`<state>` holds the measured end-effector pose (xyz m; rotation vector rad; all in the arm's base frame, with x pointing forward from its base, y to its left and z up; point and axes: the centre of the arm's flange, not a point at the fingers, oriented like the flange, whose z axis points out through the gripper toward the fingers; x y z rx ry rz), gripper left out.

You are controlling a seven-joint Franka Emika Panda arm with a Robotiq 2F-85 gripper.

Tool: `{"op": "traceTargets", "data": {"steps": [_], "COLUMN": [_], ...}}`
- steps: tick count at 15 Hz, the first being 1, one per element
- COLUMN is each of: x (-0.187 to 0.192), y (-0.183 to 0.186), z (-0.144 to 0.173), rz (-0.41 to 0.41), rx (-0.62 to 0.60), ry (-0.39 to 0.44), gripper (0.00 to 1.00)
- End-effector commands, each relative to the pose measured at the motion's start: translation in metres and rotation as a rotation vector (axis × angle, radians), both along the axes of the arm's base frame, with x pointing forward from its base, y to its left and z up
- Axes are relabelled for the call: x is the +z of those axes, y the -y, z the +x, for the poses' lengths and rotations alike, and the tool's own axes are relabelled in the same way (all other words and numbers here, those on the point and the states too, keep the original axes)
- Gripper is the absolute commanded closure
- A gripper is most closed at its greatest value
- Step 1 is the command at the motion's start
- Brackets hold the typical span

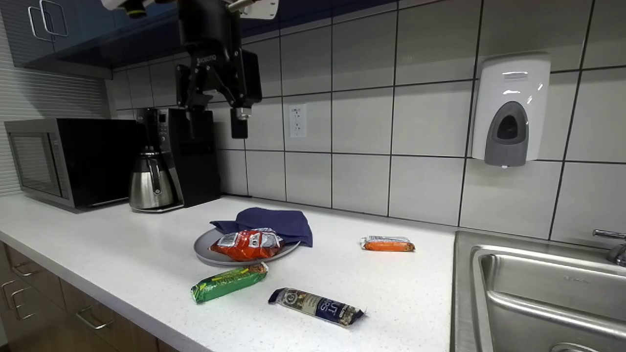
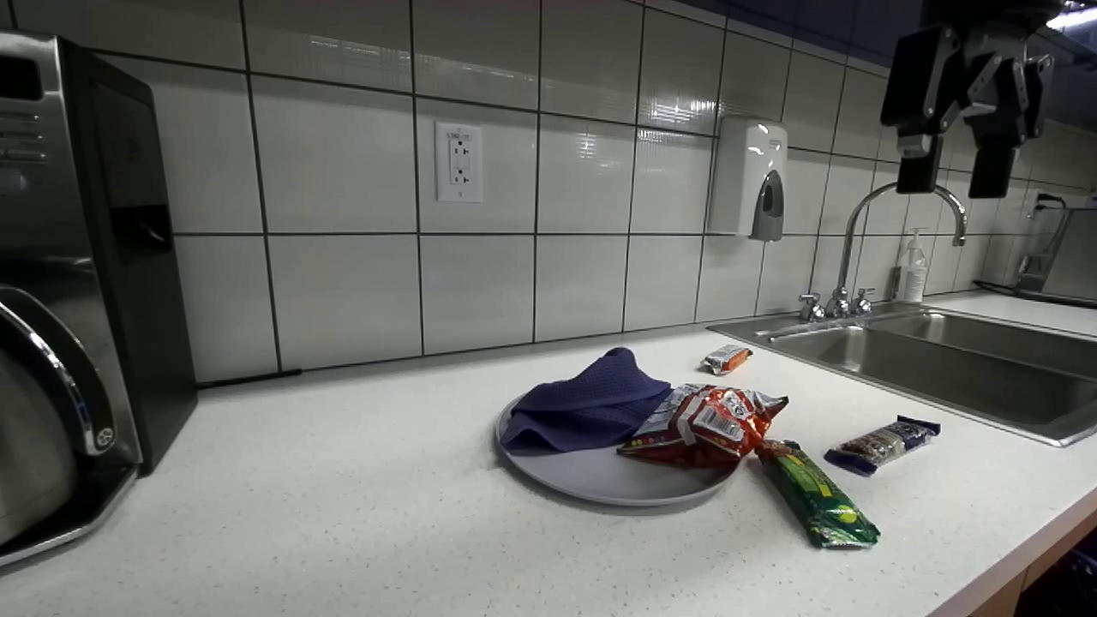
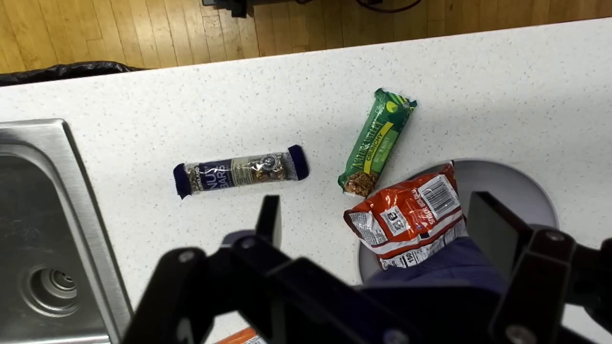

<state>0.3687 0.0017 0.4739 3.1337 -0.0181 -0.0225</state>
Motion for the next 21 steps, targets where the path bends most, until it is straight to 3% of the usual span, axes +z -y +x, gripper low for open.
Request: {"op": "traceTargets", "data": {"steps": [1,11,21], "x": [0.000,-0.021,-0.062], "y": [-0.004,-0.048,-0.086], "z": [0.002,0.025,0.064], "rz": [-0.026,-0.090,-0.174], "rx": [0.010,0.031,-0.089], "ry": [0.031,0.117,0.180], "gripper": [0.00,0.00,0.00]}}
